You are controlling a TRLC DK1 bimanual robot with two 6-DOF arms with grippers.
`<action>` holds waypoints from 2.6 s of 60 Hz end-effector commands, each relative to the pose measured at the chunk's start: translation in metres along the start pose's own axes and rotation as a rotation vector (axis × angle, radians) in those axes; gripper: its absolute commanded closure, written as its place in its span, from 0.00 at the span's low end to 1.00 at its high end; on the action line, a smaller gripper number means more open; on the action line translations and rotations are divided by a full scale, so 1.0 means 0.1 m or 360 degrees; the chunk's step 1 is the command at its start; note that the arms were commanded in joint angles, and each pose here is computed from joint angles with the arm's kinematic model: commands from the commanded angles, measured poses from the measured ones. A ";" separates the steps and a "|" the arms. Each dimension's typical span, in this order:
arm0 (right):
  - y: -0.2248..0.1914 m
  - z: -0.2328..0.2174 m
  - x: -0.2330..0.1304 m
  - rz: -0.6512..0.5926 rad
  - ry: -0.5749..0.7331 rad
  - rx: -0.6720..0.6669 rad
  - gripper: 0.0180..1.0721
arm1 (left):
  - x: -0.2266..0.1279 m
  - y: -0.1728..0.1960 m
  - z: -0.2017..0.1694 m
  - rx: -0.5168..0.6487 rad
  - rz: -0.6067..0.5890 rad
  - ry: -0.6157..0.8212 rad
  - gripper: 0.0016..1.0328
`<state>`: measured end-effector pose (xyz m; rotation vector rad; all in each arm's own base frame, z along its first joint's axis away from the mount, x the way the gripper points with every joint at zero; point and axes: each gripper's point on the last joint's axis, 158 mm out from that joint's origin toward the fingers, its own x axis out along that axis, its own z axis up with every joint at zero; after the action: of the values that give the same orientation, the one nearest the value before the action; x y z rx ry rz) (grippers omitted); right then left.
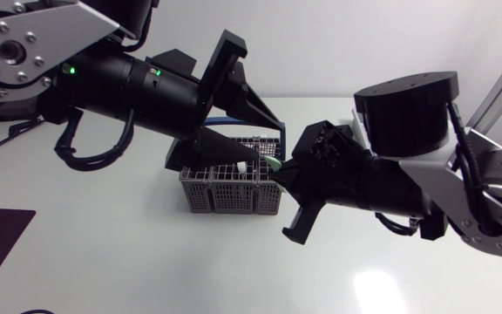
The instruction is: Unload the cutlery basket into the drawer organizer.
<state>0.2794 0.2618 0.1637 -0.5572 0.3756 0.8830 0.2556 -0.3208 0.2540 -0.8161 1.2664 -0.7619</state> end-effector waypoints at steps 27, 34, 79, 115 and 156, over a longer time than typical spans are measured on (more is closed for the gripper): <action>-0.56 -0.68 -0.57 0.0046 0.0209 0.0075 0.95 | 0.02 0.68 0.54 0.0129 0.0538 -0.0338 0.16; -0.74 -0.87 -0.68 0.0038 0.0262 0.0073 0.95 | 0.07 0.81 0.60 0.0141 0.0629 -0.0344 0.16; -1.77 -2.30 -1.12 0.0117 0.0661 -0.0118 0.95 | 0.17 1.18 0.80 0.0189 0.0923 -0.0382 0.15; -2.83 -3.68 -1.30 0.0092 0.1128 -0.0252 0.95 | 0.15 1.13 0.88 0.0266 0.1050 -0.0407 0.12; -3.06 -4.41 -1.40 0.0049 0.1405 -0.0307 0.62 | 0.07 0.75 0.59 0.0626 0.1338 -0.0407 0.11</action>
<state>0.4082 -0.2351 -0.0181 -1.0939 1.1004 0.6612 0.3163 -0.2789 0.1774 -0.0396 1.0754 -0.1818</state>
